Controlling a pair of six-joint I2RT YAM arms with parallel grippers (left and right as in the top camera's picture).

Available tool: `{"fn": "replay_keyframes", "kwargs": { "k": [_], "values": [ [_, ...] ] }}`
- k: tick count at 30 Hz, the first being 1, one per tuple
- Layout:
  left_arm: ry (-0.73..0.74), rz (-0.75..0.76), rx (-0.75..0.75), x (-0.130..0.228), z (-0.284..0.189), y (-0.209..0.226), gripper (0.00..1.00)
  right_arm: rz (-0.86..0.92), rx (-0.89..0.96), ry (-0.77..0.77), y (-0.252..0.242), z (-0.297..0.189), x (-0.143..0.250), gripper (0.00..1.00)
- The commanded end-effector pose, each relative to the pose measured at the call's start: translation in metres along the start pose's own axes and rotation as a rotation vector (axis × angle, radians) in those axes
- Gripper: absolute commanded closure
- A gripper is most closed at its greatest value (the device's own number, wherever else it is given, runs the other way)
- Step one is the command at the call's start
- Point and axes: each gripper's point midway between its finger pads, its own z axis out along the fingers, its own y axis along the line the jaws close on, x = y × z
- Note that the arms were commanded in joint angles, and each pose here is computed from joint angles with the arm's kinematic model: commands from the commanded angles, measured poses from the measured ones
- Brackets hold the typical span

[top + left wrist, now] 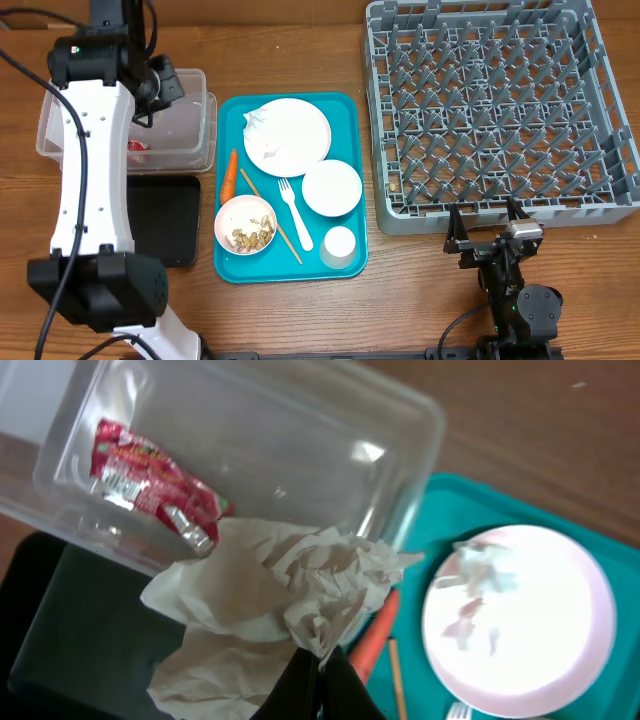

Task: Sort waste into correct bins and load items into the dishwasher
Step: 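Carry the tissue to the clear bin and release it, then return the left gripper to the plate and grasp the second tissue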

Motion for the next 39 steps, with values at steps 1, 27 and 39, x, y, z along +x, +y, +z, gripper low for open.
{"fn": "replay_keyframes", "kwargs": {
  "k": [1,27,39],
  "values": [
    [0.090,0.007,-0.026,0.015,0.037,0.004,0.96,-0.005,0.002,-0.008,-0.001,0.000,0.001,0.00],
    [0.174,-0.048,-0.091,0.015,0.135,0.030,0.73,-0.005,0.002,-0.008,-0.001,0.000,0.001,0.00],
    [0.177,-0.024,0.029,0.005,0.117,0.012,0.08,-0.005,0.002,-0.008,-0.001,0.000,0.001,0.00]
  ]
}}
